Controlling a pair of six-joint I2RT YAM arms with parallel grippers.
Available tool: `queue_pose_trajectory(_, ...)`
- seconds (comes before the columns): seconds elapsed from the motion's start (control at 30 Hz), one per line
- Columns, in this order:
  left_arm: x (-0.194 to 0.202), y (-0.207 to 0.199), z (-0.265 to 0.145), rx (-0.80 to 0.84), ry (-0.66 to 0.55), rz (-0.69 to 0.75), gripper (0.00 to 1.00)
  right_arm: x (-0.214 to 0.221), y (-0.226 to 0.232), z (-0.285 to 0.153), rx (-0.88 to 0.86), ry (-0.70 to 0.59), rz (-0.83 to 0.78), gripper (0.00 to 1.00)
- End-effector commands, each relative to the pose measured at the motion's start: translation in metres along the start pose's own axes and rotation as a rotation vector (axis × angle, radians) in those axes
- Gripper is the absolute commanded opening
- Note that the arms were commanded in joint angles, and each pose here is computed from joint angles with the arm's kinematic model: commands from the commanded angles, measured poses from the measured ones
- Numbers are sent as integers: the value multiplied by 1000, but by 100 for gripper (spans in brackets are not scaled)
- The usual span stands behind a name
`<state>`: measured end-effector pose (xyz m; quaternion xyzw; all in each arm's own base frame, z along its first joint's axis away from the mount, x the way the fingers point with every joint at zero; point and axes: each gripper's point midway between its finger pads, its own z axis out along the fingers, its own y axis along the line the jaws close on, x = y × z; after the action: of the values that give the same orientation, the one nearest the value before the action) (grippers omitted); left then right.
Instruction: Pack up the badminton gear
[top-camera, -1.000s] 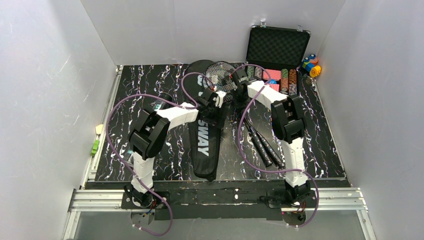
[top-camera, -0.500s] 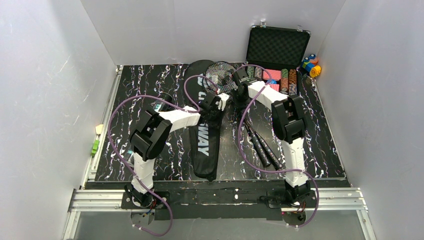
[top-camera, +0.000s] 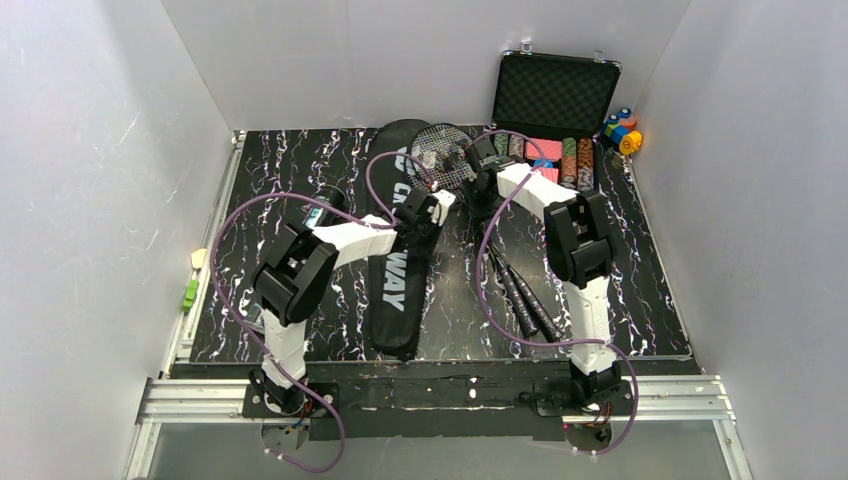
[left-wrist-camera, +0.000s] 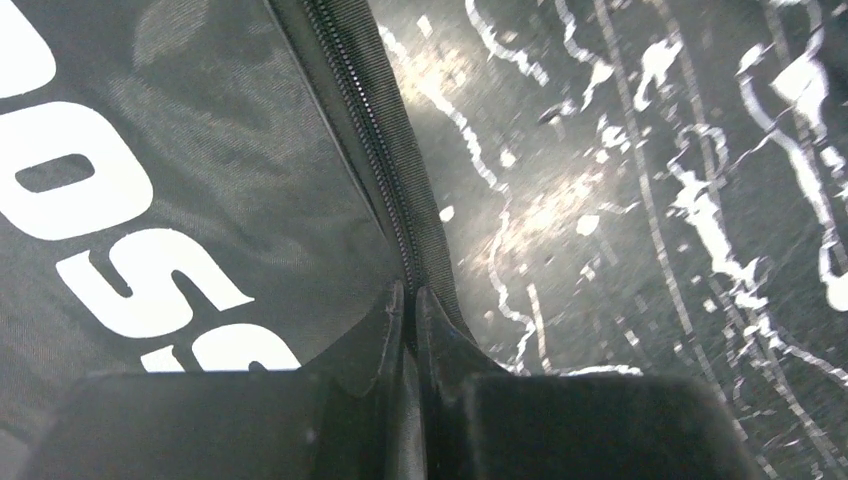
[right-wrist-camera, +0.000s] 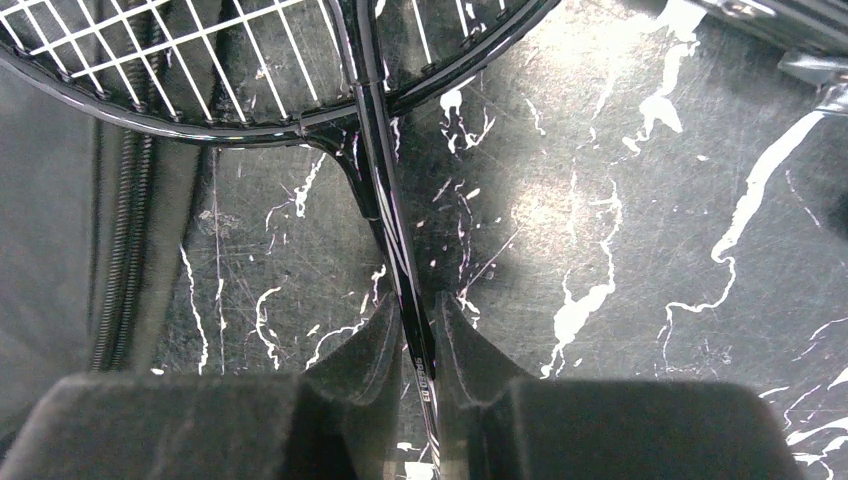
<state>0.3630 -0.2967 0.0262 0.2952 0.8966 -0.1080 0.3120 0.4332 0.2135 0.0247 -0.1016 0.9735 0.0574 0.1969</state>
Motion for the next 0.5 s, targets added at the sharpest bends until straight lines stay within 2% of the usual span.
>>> queue_pose_trajectory(0.0,13,34,-39,-96,46,47,0,-9,-5,-20,13,-35,83,1)
queue_pose_trajectory(0.27,-13,55,-109,-90,-60,-28,0,-17,-1,-27,-6,-51,129,1)
queue_pose_trajectory(0.47,-18,49,-136,-55,-83,-40,0,-12,-2,-26,1,-29,154,1)
